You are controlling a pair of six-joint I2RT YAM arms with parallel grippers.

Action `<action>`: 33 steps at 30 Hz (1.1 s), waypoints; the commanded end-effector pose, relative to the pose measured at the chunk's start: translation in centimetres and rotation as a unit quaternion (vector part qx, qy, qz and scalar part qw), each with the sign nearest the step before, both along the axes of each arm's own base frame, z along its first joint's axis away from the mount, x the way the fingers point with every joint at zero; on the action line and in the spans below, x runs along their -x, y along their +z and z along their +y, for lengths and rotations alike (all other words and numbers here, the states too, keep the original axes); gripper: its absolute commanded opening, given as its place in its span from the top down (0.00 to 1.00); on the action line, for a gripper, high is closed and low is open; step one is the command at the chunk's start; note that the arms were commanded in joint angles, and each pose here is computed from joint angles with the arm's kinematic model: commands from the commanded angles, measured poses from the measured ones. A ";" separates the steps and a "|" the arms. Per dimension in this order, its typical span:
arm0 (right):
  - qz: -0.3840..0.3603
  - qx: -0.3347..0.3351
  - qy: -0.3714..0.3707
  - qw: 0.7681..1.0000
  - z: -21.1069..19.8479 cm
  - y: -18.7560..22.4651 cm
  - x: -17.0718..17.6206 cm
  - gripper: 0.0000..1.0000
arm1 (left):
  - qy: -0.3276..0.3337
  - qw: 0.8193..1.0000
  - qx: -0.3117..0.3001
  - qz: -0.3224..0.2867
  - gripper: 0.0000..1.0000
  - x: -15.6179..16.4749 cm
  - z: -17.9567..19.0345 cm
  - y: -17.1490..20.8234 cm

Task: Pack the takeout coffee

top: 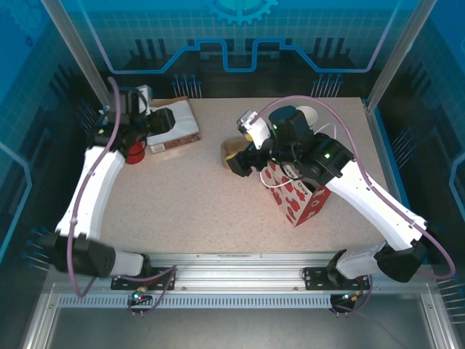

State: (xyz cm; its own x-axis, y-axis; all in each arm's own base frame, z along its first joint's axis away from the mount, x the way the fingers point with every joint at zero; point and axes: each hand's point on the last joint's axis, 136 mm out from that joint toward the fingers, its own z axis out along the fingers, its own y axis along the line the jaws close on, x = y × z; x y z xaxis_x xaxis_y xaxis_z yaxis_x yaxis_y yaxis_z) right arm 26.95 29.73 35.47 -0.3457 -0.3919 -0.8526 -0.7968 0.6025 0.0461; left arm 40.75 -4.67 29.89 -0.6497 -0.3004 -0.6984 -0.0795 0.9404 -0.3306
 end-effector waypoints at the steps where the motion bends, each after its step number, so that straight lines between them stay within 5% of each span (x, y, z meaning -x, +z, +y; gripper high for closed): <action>1: -0.037 -0.025 0.009 0.999 0.3 3.0 0.4 0.09 | 0.005 0.998 -0.010 0.063 0.39 -3.5 -0.3 -5.6; 8: -0.041 -0.008 -0.004 0.999 -0.8 2.6 0.5 0.08 | 0.027 0.988 -0.078 0.128 0.34 -10.6 1.3 -12.9; 17: -0.031 -0.001 -0.006 0.999 -0.9 2.1 0.6 0.08 | 0.046 0.976 -0.114 0.181 0.29 -15.8 3.9 -19.2; 33: -0.015 0.001 0.003 1.000 0.3 1.1 0.8 0.08 | 0.034 0.964 -0.121 0.233 0.25 -17.1 5.3 -25.3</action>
